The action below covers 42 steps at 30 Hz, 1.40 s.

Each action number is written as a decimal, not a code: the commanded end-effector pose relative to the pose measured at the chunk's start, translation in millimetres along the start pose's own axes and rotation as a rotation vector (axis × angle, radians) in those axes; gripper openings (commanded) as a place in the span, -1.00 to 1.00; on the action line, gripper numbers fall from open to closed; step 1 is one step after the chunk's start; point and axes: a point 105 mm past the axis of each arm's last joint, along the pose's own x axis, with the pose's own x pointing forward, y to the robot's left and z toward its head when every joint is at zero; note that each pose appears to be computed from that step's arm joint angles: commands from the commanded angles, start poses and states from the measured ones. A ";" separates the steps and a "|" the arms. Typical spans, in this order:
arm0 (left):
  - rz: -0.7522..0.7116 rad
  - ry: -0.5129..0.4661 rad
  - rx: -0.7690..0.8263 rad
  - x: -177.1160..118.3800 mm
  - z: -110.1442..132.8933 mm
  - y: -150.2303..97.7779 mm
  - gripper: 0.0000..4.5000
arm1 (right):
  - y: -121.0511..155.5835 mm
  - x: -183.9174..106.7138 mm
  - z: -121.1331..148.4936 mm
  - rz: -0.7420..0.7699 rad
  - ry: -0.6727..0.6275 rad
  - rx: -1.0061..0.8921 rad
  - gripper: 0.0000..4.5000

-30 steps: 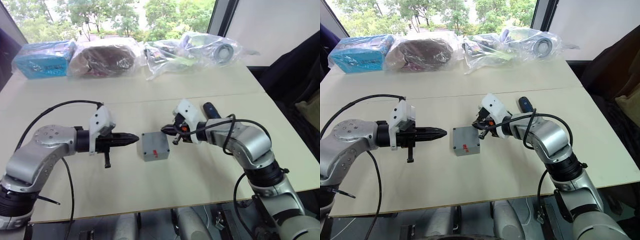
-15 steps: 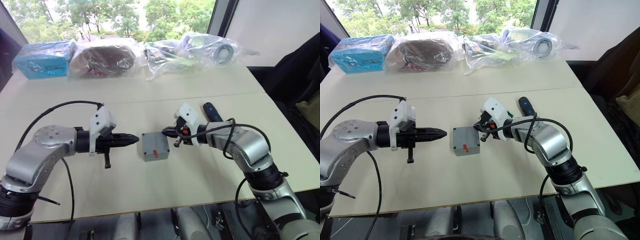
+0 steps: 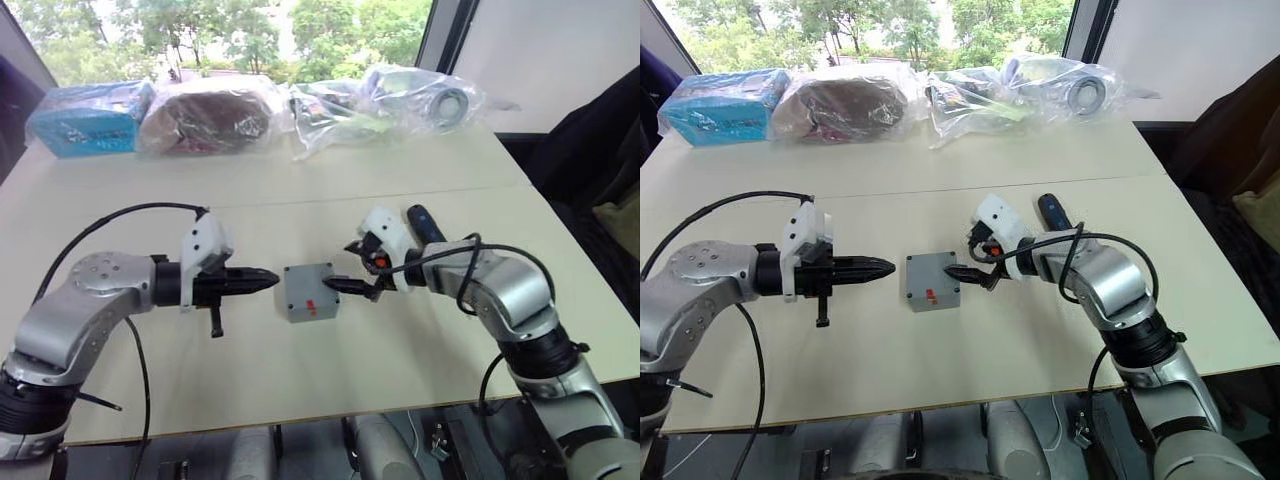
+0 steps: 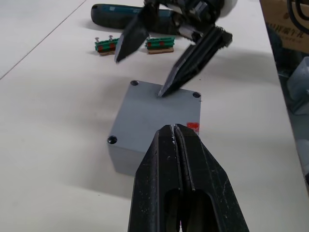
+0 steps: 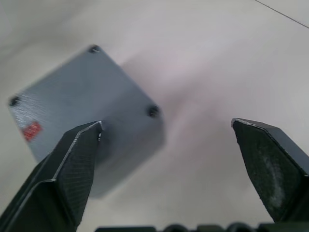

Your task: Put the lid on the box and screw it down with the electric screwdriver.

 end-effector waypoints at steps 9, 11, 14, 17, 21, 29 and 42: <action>-0.056 -0.086 0.126 11.9 28.2 -2.9 -1.00 | -78.4 -84.2 4.9 -0.301 0.354 0.112 0.97; -0.062 -0.094 0.135 13.3 30.0 -3.5 -1.00 | -84.9 -84.5 -1.6 -0.318 0.412 0.160 0.97; -0.068 -0.101 0.143 14.7 31.6 -4.3 -1.00 | -93.2 -83.7 -8.0 -0.342 0.466 0.196 0.97; -0.071 -0.111 0.153 16.1 34.0 -6.2 -1.00 | -104.1 -74.9 -29.3 -0.339 0.543 0.247 0.97; -0.075 -0.122 0.164 15.5 37.1 -9.2 -1.00 | -112.1 -67.1 -50.4 -0.324 0.627 0.254 0.97; -0.079 -0.140 0.169 13.5 42.1 -13.0 -1.00 | -120.6 -56.0 -71.7 -0.300 0.701 0.263 0.97; -0.041 -0.083 0.157 8.6 24.7 5.2 -1.00 | -134.1 -58.5 -24.3 -0.363 0.502 0.248 -0.18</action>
